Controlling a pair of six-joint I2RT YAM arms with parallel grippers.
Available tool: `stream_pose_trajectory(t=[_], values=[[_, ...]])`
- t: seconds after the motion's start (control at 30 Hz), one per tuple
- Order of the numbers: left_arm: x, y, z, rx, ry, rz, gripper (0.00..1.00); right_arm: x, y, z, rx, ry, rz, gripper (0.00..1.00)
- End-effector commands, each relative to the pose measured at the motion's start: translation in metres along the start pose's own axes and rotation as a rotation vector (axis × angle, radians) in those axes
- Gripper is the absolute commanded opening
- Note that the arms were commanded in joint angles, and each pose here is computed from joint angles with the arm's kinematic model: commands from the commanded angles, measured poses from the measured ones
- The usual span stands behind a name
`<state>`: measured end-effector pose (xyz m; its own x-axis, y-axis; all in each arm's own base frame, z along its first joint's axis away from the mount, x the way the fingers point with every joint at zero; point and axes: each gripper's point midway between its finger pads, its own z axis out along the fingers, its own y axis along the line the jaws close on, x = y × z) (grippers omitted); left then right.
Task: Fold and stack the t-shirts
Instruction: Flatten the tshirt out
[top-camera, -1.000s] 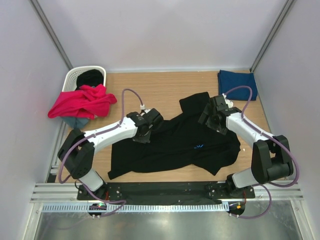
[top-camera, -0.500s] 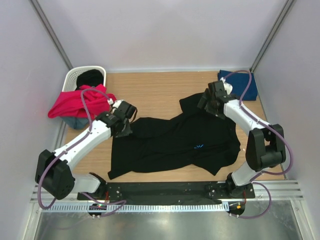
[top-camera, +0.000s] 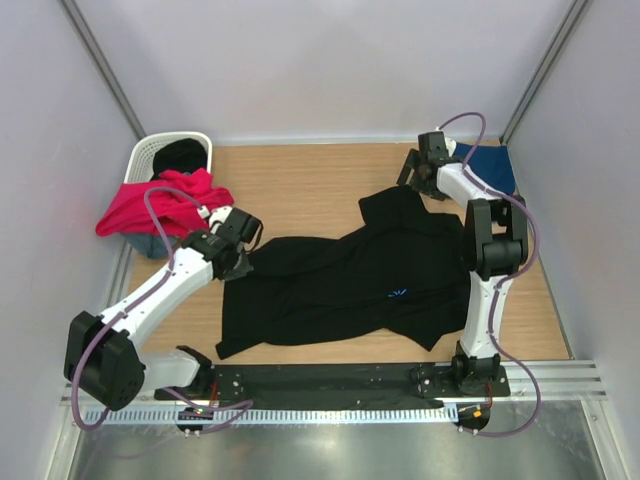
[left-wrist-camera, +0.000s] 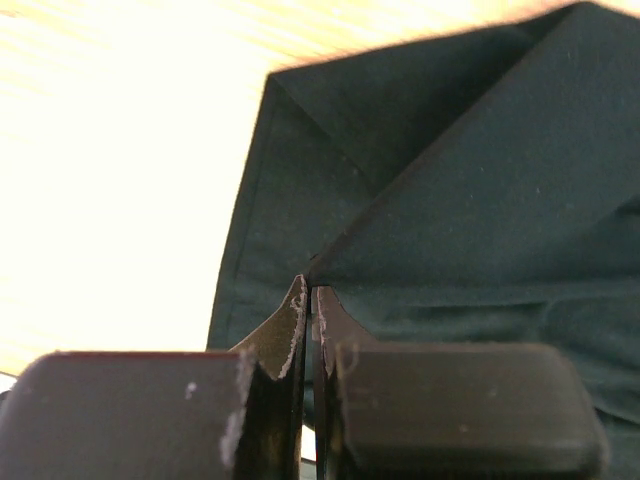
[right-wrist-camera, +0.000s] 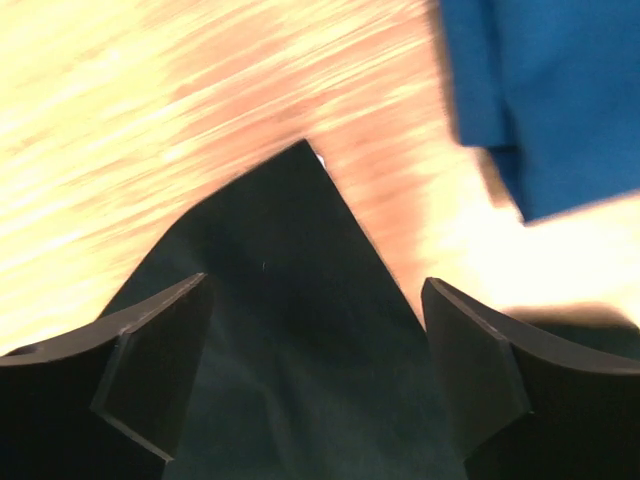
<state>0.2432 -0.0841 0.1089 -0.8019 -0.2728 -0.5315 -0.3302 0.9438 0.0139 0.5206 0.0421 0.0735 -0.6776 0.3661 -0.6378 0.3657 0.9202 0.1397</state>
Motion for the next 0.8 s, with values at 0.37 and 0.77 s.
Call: stream_pose_trajectory(t=[0.37,0.77], values=[[-0.023,0.005,-0.005,0.001,-0.043,-0.016,0.00,-0.029,0.018,0.051,-0.034,-0.020,-0.096,0.70],[-0.018,0.009,-0.001,-0.019,-0.029,-0.012,0.00,-0.006,0.003,0.057,0.020,0.043,-0.136,0.54]])
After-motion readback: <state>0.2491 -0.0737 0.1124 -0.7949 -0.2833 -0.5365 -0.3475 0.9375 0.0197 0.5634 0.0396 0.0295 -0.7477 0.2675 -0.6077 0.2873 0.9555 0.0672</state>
